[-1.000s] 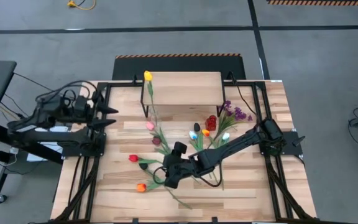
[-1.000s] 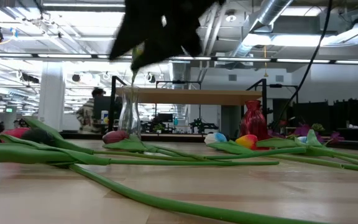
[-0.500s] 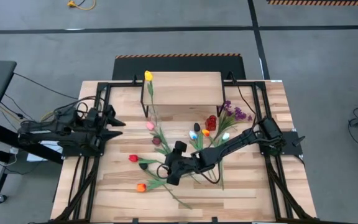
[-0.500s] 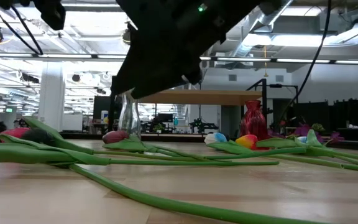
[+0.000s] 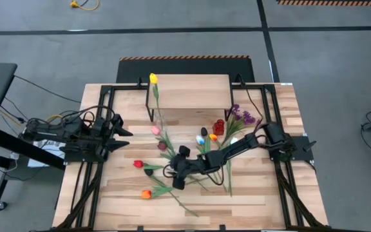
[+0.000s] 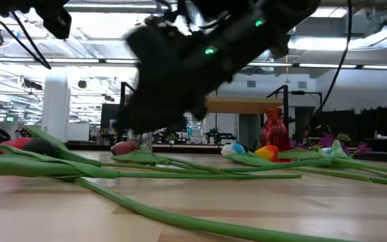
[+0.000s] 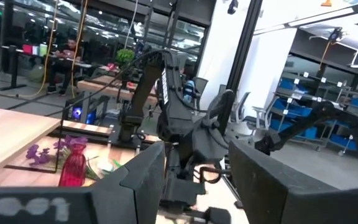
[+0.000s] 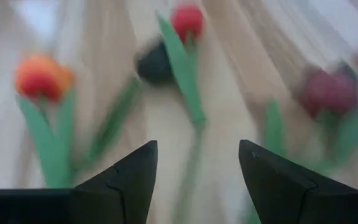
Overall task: Pick and place flowers into a vace then onto a shelf
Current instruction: Put the red flower into the transparent vase
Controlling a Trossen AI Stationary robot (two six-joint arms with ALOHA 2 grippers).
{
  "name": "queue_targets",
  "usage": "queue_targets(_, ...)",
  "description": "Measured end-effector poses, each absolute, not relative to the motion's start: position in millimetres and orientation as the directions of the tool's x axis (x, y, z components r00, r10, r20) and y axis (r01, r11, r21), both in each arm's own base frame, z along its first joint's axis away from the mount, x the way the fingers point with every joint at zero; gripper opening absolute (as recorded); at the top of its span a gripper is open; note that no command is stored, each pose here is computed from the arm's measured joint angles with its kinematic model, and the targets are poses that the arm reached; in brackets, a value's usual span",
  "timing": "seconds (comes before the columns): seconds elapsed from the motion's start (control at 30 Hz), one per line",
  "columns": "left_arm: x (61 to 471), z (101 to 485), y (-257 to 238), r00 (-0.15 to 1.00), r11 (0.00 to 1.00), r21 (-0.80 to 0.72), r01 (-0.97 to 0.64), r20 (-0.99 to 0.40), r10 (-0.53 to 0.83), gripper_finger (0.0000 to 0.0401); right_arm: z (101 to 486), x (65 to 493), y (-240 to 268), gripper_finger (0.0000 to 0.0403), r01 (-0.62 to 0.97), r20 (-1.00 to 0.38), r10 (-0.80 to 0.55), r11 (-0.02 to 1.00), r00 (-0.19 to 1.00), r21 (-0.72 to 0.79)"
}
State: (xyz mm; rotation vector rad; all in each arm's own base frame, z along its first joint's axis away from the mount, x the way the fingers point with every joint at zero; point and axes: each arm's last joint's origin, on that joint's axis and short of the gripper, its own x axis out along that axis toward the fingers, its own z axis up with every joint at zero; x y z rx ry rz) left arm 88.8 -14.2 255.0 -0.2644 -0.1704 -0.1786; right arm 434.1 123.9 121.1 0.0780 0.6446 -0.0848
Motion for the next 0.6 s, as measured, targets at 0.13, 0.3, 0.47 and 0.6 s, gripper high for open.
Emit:
queue_targets(0.13,89,255,-15,0.97,0.949,-0.247,0.194,0.193,-0.148,0.0169,95,436,123,0.0195,0.095,-0.648,-0.046,0.995,0.76,0.04)
queue_targets(0.3,90,254,-16,0.973,0.949,-0.25,0.191,0.179,-0.149,0.0169,81,442,122,0.0178,0.11,-0.648,-0.053,0.993,0.76,0.048)
queue_targets(0.47,90,254,-16,0.974,0.95,-0.251,0.184,0.176,-0.142,0.0169,70,445,122,0.015,0.138,-0.659,-0.069,0.989,0.749,0.053)
queue_targets(0.6,90,254,-16,0.974,0.95,-0.251,0.184,0.176,-0.142,0.0169,68,444,121,0.0078,0.167,-0.677,-0.075,0.983,0.732,0.072)
